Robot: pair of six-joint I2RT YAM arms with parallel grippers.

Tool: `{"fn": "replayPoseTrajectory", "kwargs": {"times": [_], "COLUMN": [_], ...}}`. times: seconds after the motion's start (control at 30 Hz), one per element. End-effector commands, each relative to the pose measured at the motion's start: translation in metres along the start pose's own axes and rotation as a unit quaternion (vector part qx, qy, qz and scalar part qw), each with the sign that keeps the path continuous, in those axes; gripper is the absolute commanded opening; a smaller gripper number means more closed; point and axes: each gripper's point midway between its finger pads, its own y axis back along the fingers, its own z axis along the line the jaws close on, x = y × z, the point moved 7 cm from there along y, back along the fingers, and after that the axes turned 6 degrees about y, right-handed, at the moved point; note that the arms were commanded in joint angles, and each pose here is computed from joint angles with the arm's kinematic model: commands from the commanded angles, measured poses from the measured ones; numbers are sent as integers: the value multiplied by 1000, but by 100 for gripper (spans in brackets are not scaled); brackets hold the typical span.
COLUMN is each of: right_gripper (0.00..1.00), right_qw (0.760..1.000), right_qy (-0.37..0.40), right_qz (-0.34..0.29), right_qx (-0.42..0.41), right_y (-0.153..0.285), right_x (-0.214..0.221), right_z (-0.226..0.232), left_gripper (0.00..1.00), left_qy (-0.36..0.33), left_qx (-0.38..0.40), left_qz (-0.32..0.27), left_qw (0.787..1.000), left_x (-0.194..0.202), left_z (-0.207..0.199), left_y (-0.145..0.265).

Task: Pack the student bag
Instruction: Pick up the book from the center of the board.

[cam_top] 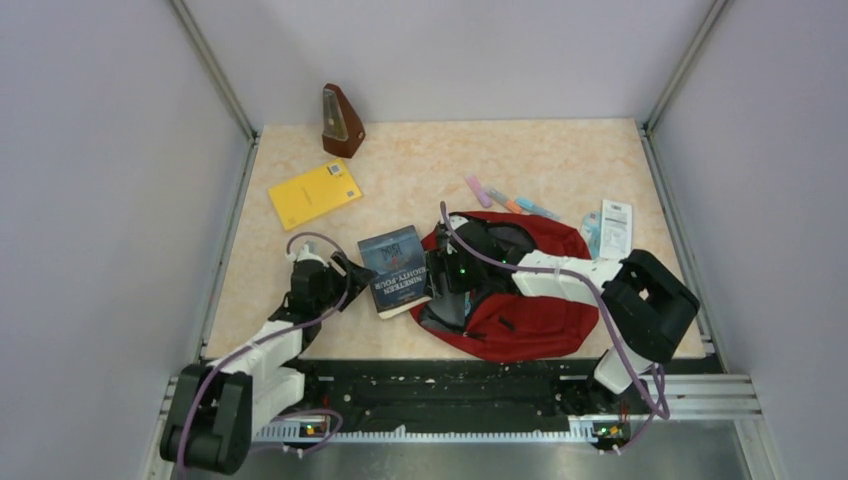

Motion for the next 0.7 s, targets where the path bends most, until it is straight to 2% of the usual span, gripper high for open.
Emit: {"fn": "replayPoseTrajectory", "kwargs": {"times": [0.0,0.1,0.23,0.4,0.67], "right_gripper": [77,75,67,52,44], "right_qw": [998,996,996,995,994], "right_qy": [-46,-59,-69,-72,-72], "right_qz": [-7,-13,-24,-34,-41], "right_qx": [-45,-59,-53,-57,-69], "right_y": [-4,-8,-8,-1,18], "right_x": [-4,-4,-5,-12,-24], "right_z": [13,15,14,17,27], "left_gripper": [67,55,44,36,22], "left_qy": [-31,-24,-22,-31,-30], "left_qx": [29,23,17,6,7], "left_qz": [41,59,63,55,53], "left_qw": [998,998,998,998,998], "left_x": [1,5,7,6,7], "left_z": [-11,-6,-1,2,4], "left_y": [-10,-18,-21,-20,-17]}}
